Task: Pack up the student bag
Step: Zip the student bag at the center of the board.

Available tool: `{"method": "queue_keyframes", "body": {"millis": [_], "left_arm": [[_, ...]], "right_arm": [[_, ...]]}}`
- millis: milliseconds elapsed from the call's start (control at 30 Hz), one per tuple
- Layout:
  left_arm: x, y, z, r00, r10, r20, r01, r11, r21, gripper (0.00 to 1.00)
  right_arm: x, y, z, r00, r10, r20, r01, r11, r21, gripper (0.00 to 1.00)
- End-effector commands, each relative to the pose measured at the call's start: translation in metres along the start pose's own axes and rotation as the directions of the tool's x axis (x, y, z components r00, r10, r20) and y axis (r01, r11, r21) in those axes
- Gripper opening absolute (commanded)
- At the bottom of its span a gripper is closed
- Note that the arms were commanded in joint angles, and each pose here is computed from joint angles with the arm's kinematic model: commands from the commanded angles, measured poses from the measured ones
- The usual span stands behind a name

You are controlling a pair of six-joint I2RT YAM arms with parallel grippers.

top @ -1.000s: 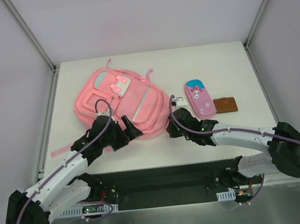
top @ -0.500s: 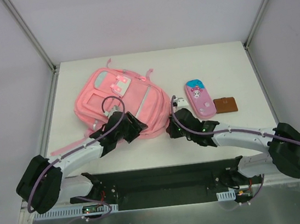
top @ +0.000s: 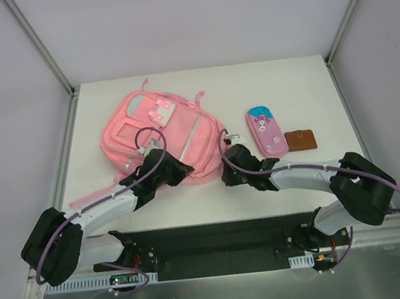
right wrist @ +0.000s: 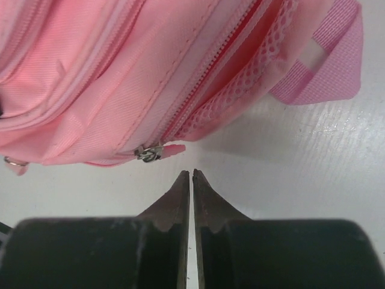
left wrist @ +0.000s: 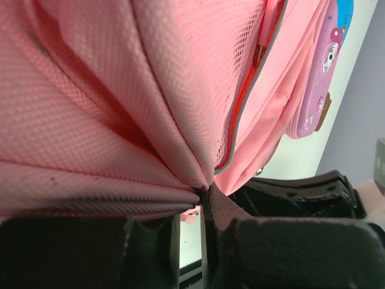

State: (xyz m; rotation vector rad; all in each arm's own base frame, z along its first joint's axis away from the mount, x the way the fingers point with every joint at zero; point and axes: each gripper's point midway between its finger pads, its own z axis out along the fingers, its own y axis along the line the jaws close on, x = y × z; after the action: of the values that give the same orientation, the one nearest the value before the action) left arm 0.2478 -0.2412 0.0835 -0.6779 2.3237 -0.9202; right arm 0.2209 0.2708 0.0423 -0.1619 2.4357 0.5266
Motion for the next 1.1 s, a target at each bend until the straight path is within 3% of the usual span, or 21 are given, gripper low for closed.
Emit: {"method": "queue_keyframes", "body": {"millis": [0,67,133,167,300,433,467,533,900,1067], "left_arm": [[-0.007,-0.001,-0.006,0.996,0.083,0.042,-0.083,0.996,0.005,0.00],[-0.008,-0.002,-0.007,0.995,0.088,0.044,-0.088,0.996,0.005,0.00],[-0.008,-0.001,-0.006,0.995,0.093,0.042,-0.093,0.996,0.001,0.00],[-0.007,-0.001,-0.005,0.995,0.095,0.034,-0.095,0.995,-0.001,0.00],[-0.004,-0.003,-0.003,0.995,0.096,0.013,-0.096,0.995,0.004,0.00],[-0.003,-0.005,-0.004,0.995,0.099,0.008,-0.099,0.995,0.010,0.00],[-0.004,-0.006,-0.005,0.995,0.098,0.010,-0.098,0.995,0.014,0.00],[-0.004,-0.007,-0.006,0.995,0.101,0.010,-0.101,0.995,0.019,0.00],[-0.002,-0.013,-0.010,0.994,0.108,-0.002,-0.108,0.993,0.047,0.00],[0.002,-0.011,-0.010,0.994,0.109,-0.019,-0.108,0.993,0.045,0.00]], "right_arm": [[-0.008,0.015,0.007,1.000,0.022,-0.018,-0.023,0.999,-0.039,0.11],[-0.008,0.016,0.007,0.999,0.033,-0.024,-0.034,0.999,-0.043,0.23],[-0.006,0.014,0.002,0.999,0.036,-0.014,-0.036,0.998,-0.056,0.29],[-0.010,0.017,0.000,0.999,0.038,0.011,-0.037,0.996,-0.075,0.42],[-0.021,0.012,-0.016,0.995,0.025,0.095,-0.015,0.994,-0.105,0.57],[-0.027,0.011,-0.017,0.993,-0.015,0.120,0.031,0.990,-0.135,0.55],[-0.031,0.014,-0.016,0.992,-0.019,0.127,0.038,0.987,-0.156,0.44],[-0.034,0.023,-0.015,0.990,-0.041,0.134,0.068,0.978,-0.200,0.40],[-0.047,0.025,0.015,0.990,-0.065,0.125,0.088,0.978,-0.190,0.43],[-0.056,0.035,0.017,0.985,-0.090,0.148,0.127,0.956,-0.264,0.43]]}}
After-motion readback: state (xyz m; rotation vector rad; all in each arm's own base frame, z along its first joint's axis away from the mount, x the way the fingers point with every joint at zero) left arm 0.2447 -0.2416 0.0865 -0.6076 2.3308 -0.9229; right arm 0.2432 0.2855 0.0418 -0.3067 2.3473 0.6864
